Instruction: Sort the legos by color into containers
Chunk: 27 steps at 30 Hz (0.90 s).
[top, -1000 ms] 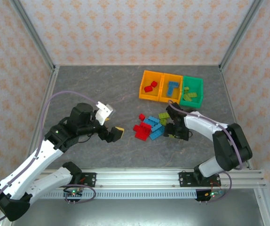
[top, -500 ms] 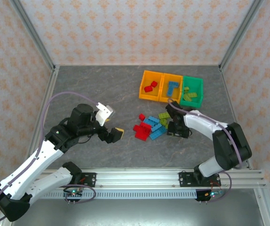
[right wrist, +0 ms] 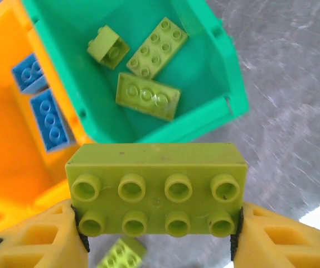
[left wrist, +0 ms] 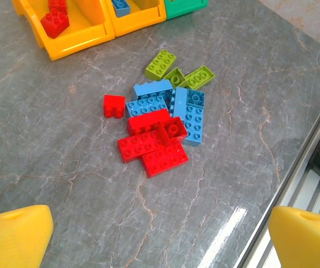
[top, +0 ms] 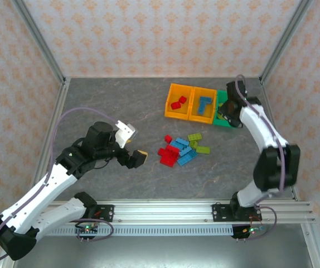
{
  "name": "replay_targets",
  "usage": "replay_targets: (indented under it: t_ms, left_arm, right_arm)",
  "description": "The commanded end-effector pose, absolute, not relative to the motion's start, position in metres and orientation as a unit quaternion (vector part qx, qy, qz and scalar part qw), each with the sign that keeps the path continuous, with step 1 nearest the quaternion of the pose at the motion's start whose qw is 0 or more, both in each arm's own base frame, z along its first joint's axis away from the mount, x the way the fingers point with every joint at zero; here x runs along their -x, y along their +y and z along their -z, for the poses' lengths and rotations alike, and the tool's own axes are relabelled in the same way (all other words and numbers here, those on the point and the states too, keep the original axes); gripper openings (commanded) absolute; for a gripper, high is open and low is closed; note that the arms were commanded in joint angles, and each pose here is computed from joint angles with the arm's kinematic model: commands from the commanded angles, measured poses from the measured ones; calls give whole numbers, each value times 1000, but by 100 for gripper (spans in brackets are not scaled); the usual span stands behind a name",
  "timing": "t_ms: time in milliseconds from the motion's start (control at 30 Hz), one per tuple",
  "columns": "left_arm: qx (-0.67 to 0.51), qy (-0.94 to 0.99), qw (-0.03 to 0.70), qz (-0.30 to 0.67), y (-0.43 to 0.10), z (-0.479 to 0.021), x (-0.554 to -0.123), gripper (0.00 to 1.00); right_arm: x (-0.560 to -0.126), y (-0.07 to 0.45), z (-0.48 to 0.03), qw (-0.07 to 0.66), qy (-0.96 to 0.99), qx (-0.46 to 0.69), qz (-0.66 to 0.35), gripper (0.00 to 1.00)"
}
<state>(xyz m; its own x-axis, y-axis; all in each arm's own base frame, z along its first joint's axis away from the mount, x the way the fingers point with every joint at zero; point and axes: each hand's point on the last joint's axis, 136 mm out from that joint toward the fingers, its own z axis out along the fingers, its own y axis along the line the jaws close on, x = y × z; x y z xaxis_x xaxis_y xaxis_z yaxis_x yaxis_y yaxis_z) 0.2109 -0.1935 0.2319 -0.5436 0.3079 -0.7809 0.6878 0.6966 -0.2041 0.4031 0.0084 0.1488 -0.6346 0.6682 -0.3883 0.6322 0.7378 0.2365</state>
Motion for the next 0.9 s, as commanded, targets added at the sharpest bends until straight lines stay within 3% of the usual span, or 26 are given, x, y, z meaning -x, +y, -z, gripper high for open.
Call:
replay_targets:
  t_ms: [0, 200, 367, 533, 667, 867]
  left_arm:
    - [-298, 836, 391, 243, -188, -246, -209, 100]
    - [-282, 853, 371, 236, -185, -235, -209, 100]
    - [-220, 880, 362, 217, -180, -228, -227, 100]
    - [-156, 897, 359, 204, -185, -222, -260, 95]
    - [-122, 925, 299, 202, -212, -197, -287, 85]
    - [-123, 959, 198, 159, -257, -150, -313, 76]
  right_arm:
    - [-430, 2, -121, 175, 904, -388, -47, 51]
    - [-479, -1, -122, 151, 909, -384, -58, 73]
    - [-473, -2, -146, 167, 911, -373, -59, 81]
    - [-437, 17, -182, 181, 913, -347, -118, 82]
    - [-390, 32, -213, 210, 908, -327, -159, 82]
    - [-322, 52, -225, 195, 903, -319, -211, 82]
